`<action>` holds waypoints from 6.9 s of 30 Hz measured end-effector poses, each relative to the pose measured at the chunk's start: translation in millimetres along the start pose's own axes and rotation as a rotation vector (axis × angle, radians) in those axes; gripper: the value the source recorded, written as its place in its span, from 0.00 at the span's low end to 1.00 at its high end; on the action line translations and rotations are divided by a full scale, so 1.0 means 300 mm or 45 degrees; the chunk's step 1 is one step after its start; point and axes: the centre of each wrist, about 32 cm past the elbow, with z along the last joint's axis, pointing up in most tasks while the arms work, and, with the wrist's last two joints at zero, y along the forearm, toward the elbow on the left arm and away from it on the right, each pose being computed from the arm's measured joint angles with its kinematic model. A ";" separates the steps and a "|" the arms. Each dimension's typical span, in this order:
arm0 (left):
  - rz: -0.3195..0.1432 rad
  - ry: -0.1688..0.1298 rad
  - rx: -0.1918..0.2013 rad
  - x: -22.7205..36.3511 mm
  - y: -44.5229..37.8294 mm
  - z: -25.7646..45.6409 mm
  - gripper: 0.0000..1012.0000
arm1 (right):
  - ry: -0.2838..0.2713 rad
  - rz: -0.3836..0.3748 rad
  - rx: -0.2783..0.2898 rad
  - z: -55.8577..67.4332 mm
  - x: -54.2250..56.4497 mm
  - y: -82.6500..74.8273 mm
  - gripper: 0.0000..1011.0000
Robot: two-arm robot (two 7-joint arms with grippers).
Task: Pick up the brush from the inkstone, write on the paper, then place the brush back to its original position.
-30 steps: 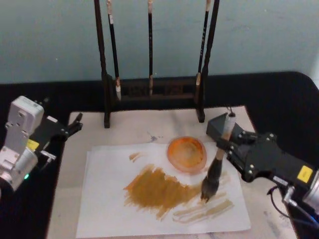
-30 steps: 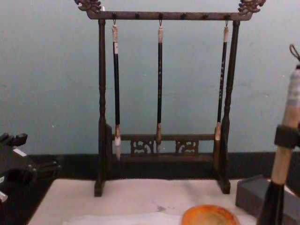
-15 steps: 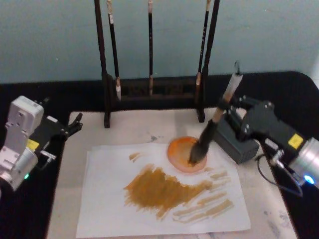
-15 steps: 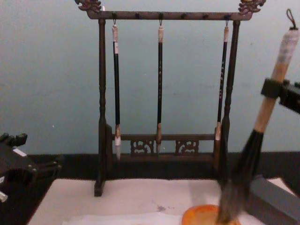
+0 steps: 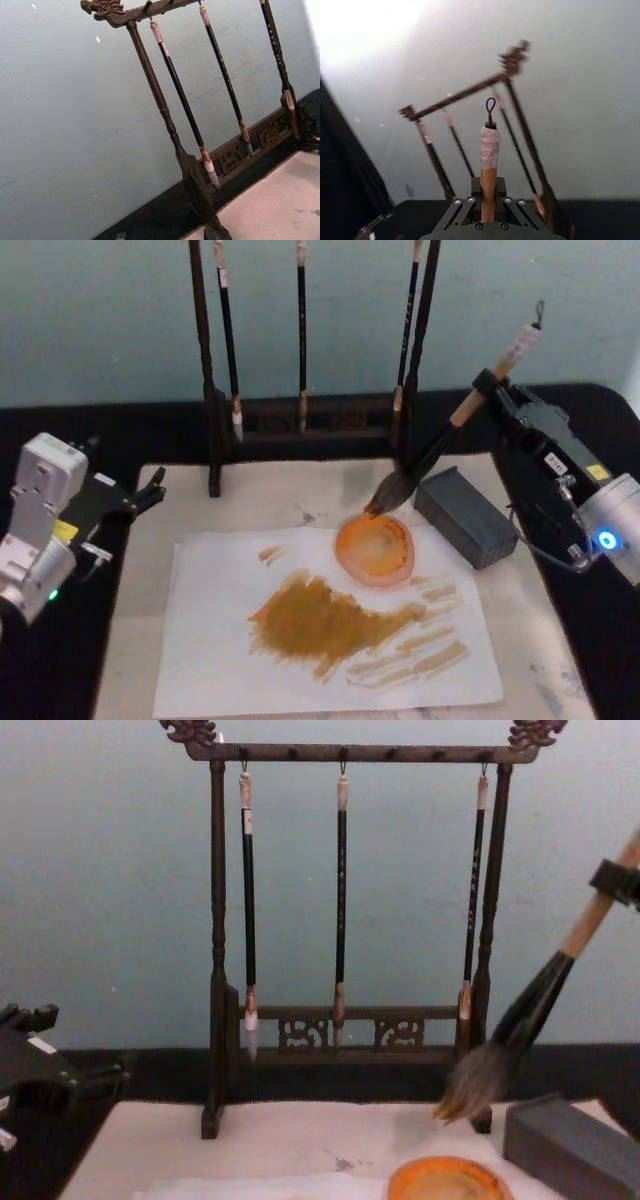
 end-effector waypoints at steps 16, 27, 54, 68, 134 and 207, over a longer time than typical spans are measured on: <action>0.000 0.000 0.000 0.000 0.000 0.000 1.00 | 0.460 -0.278 -0.072 -0.085 0.049 0.009 0.16; 0.000 0.000 0.000 0.000 0.000 0.000 1.00 | 0.637 -0.391 -0.084 -0.131 0.065 0.016 0.16; 0.000 0.000 0.000 0.000 0.000 0.000 1.00 | 0.752 -0.554 -0.055 -0.202 0.053 0.020 0.16; 0.000 0.000 0.000 0.000 0.000 0.000 1.00 | 0.760 -0.554 -0.076 -0.208 0.048 0.017 0.16; 0.000 0.000 0.000 0.000 0.000 0.000 1.00 | 0.745 -0.551 -0.080 -0.204 0.034 -0.002 0.99; 0.000 0.000 0.000 0.000 0.000 0.000 1.00 | -1.062 -0.494 -0.311 -0.208 -0.092 -0.048 0.99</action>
